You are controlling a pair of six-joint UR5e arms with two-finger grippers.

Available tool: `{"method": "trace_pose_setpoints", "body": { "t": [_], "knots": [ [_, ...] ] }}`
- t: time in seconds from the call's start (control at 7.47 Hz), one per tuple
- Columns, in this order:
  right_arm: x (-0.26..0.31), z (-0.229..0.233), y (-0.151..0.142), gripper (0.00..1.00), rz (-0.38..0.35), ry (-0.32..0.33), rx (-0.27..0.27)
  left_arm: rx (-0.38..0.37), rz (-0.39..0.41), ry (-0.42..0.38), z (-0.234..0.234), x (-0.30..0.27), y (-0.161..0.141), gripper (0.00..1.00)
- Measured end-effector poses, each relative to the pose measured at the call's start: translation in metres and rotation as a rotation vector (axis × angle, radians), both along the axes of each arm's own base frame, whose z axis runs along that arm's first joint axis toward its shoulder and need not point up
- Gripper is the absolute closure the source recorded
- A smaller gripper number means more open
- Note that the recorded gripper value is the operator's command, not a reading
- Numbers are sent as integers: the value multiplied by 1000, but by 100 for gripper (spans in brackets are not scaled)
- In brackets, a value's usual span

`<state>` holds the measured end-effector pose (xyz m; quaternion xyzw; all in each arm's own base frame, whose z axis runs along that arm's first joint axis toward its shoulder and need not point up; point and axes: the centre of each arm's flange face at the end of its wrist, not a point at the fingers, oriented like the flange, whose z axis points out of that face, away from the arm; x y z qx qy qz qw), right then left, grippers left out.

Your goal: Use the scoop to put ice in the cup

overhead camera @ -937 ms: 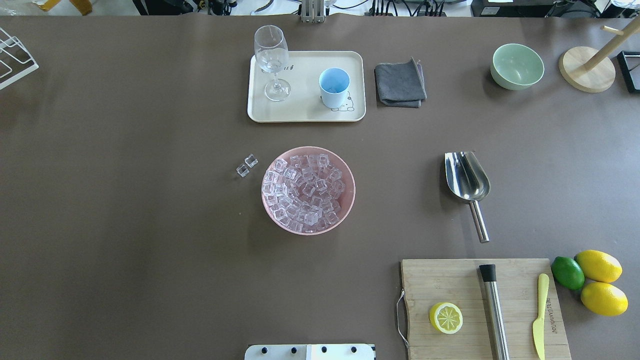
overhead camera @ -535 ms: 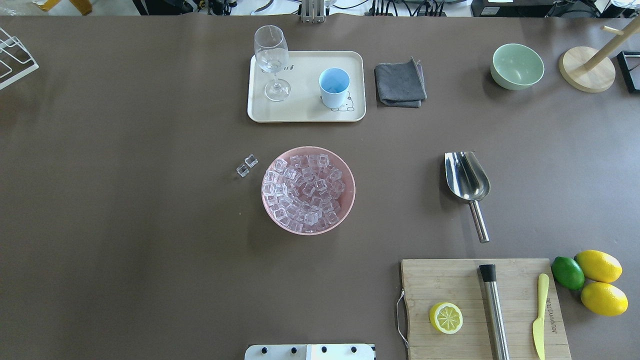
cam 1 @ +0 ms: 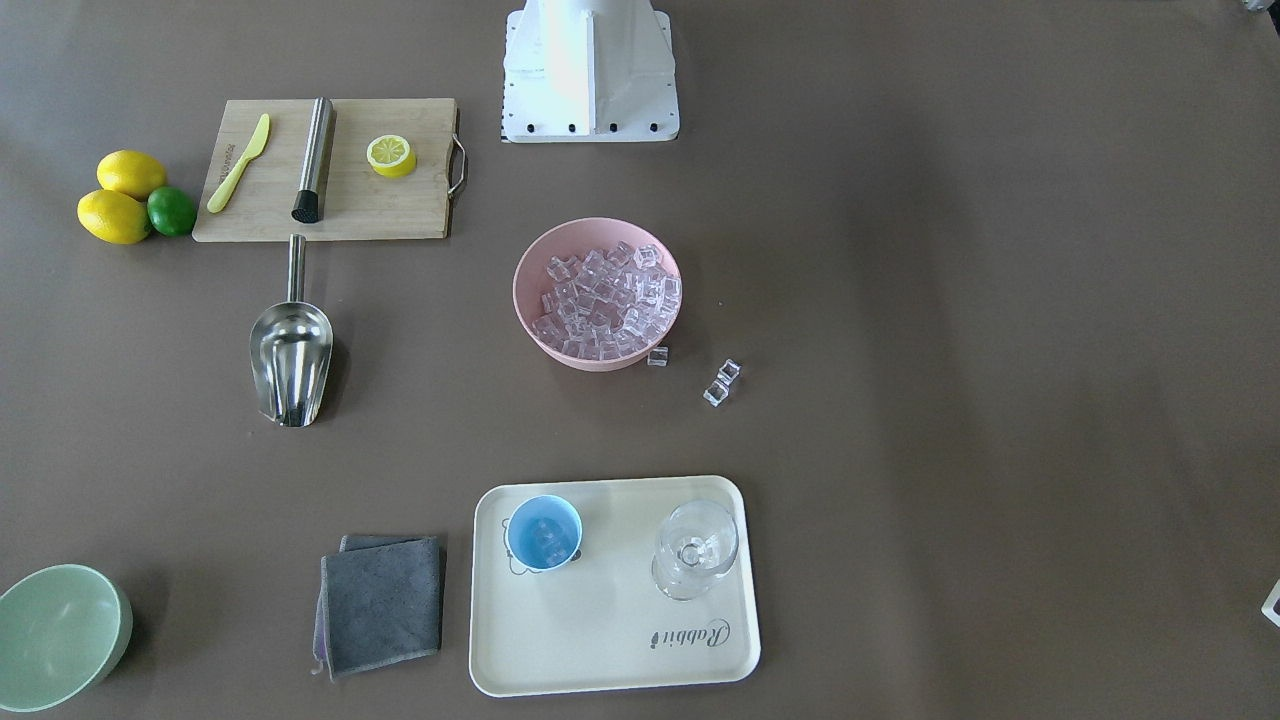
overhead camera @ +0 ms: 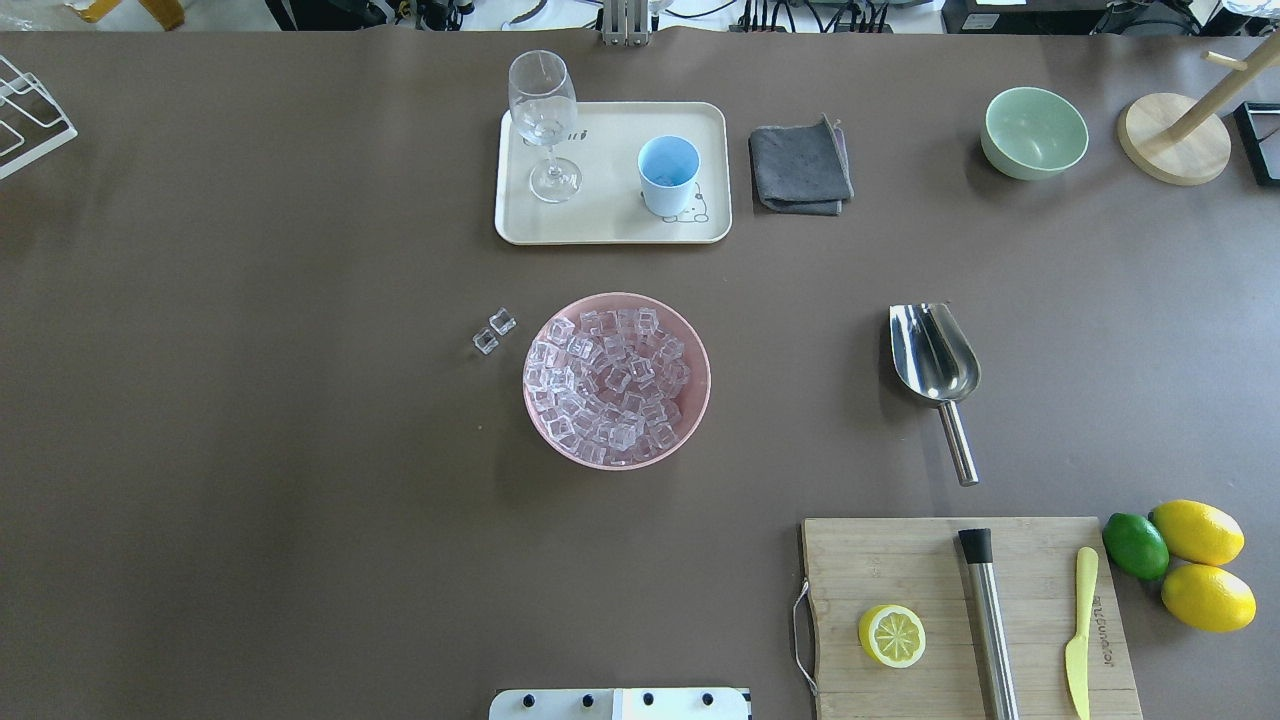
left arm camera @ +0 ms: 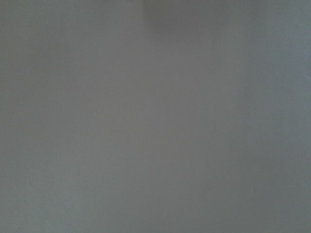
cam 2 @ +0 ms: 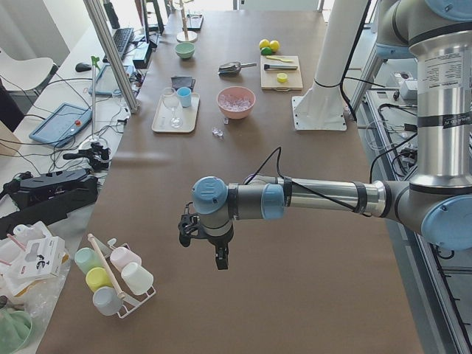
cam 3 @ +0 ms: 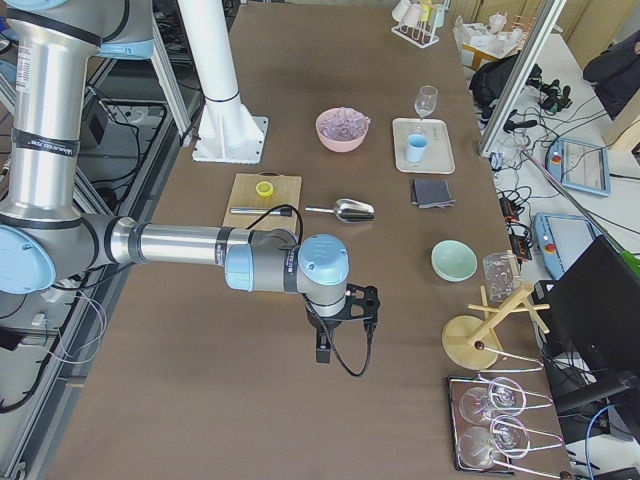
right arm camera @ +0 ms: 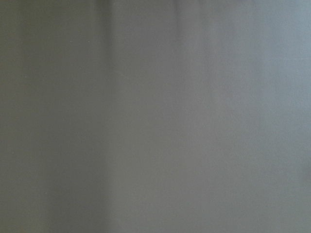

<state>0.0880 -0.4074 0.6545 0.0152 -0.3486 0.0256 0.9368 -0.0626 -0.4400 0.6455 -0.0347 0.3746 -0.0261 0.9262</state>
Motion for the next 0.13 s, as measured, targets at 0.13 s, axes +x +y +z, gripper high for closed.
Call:
{"method": "trace_pose_setpoints", "body": {
  "t": [0.13],
  "knots": [
    [0, 1, 0, 0, 0, 1, -1, 0, 0, 0, 0, 0, 0, 1]
  ]
}}
